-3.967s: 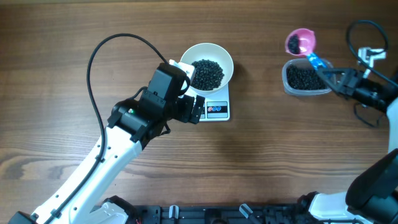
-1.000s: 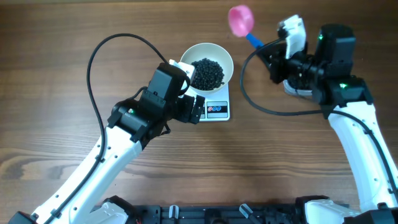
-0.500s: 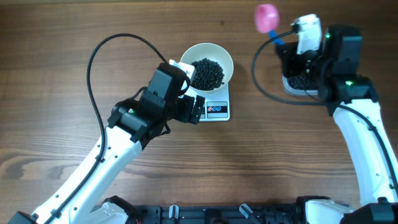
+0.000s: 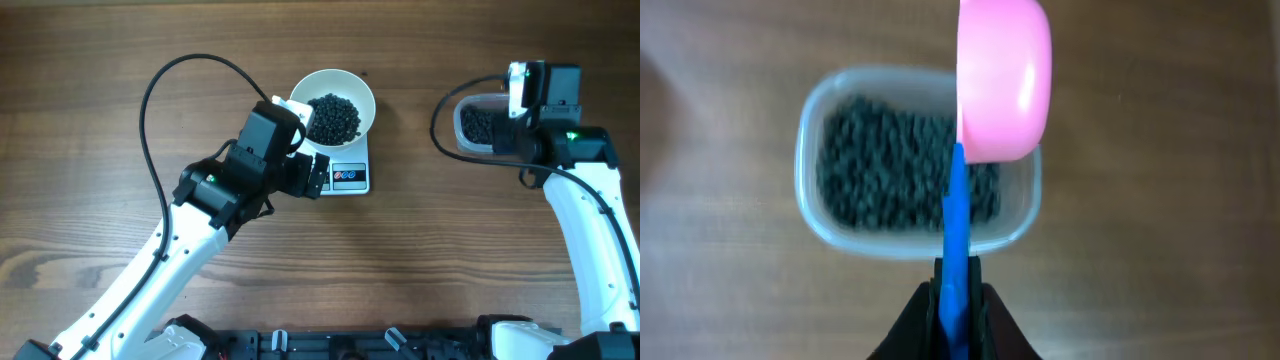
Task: Scoop item into bowl and weigh 150g on scale
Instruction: 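Return the empty scoop right to the bean container, then dip the scoop into the beans and drag to fill it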
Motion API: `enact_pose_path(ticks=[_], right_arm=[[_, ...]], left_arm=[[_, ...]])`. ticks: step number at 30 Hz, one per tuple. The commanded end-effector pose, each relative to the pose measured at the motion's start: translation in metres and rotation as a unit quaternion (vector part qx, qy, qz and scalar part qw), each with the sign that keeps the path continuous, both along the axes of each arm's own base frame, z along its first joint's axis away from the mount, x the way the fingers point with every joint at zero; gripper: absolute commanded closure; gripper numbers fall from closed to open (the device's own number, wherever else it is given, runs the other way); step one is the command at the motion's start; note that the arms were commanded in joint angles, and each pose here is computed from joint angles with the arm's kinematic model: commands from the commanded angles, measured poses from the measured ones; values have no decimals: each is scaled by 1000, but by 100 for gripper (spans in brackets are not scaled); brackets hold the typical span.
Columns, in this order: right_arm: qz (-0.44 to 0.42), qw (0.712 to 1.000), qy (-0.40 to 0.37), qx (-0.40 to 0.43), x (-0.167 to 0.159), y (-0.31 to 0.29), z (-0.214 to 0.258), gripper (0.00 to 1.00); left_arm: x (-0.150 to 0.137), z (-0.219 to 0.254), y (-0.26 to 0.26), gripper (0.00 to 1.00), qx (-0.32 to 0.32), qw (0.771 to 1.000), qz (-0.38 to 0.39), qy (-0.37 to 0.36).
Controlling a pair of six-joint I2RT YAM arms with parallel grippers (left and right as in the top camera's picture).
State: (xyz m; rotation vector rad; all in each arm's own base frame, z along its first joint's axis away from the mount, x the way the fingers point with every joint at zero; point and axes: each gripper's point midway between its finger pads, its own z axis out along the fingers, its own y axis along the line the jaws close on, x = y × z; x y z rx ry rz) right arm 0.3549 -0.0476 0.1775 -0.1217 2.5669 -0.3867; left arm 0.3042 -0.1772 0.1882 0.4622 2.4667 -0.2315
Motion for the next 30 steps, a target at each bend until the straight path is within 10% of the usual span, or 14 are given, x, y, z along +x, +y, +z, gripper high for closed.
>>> enact_pose_path(ticks=[1,12,30], right_arm=[[14,999,18,41,-7,1,-6,95],[38,987,17,152,-7,-15,-18,96],[15,992,76,104,0,-39,-62,96]], left_arm=[[3,3,-3,0,-1,1000,-8,-4],[3,4,-3,0,-1,1000,-8,-4],[3,3,-3,0,-1,1000,-8,-4]])
